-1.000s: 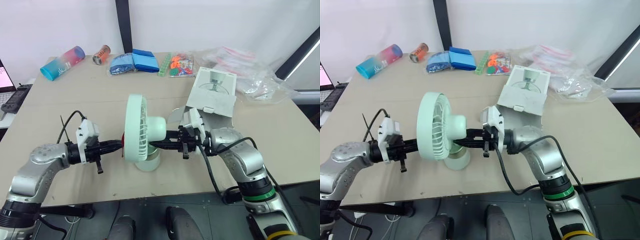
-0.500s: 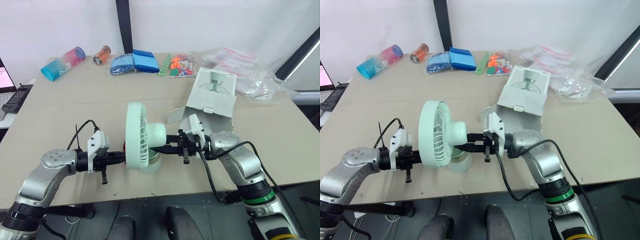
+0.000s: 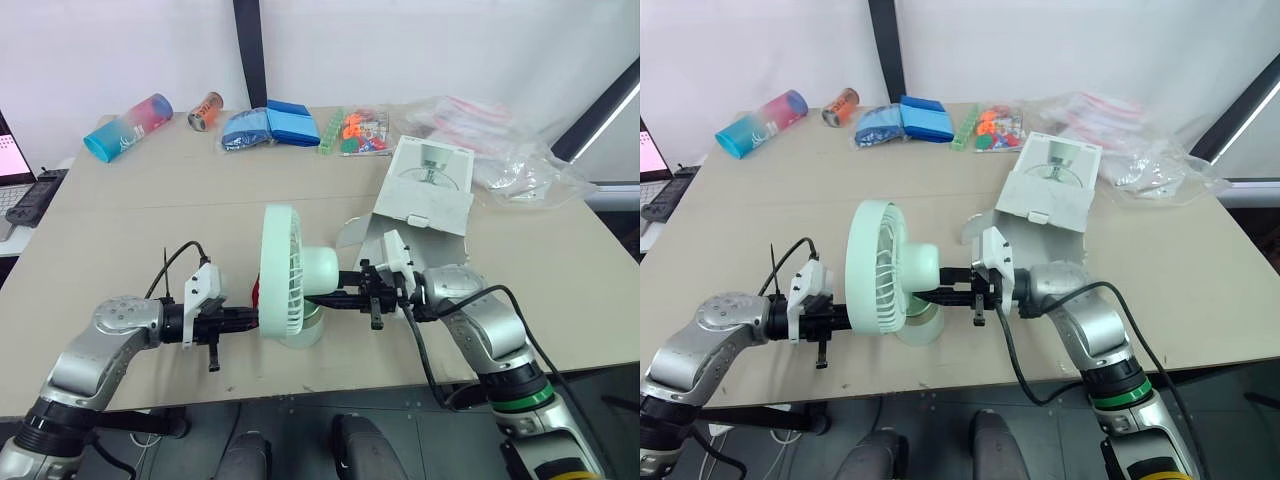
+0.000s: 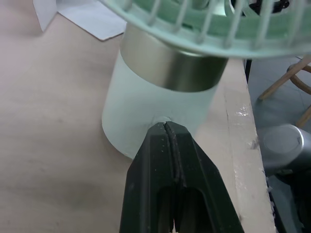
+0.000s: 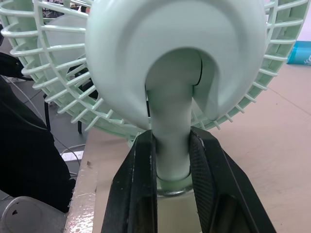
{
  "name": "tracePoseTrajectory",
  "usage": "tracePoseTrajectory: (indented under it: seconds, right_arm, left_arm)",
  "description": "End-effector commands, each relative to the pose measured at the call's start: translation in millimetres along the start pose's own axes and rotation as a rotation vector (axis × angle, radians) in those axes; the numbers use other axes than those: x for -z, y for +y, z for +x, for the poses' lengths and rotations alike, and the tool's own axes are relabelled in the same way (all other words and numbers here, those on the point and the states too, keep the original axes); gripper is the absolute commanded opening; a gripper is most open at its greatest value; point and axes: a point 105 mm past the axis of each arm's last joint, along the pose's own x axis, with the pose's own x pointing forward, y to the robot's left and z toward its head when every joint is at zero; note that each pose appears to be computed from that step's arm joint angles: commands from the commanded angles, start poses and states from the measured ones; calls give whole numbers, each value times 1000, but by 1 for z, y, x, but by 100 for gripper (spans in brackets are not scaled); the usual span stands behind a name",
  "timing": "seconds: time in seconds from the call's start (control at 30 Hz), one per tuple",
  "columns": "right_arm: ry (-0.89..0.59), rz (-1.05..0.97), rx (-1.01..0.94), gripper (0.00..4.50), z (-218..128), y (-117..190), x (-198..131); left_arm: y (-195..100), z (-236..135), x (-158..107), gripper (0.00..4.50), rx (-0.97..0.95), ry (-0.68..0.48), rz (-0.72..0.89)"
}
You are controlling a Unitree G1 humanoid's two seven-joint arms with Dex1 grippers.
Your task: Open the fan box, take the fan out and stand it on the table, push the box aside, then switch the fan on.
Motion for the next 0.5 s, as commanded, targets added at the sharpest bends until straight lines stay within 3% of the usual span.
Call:
tracePoseTrajectory:
  seconds: [0.03,0.5]
  right_arm:
    - [50,31,12,40,-6,1,13]
    - [63,30,20,40,-9,0,13]
  left_arm:
    - [-1,4,-5,7,24,-14,23]
    - [4,6,-4,7,32,-6,33]
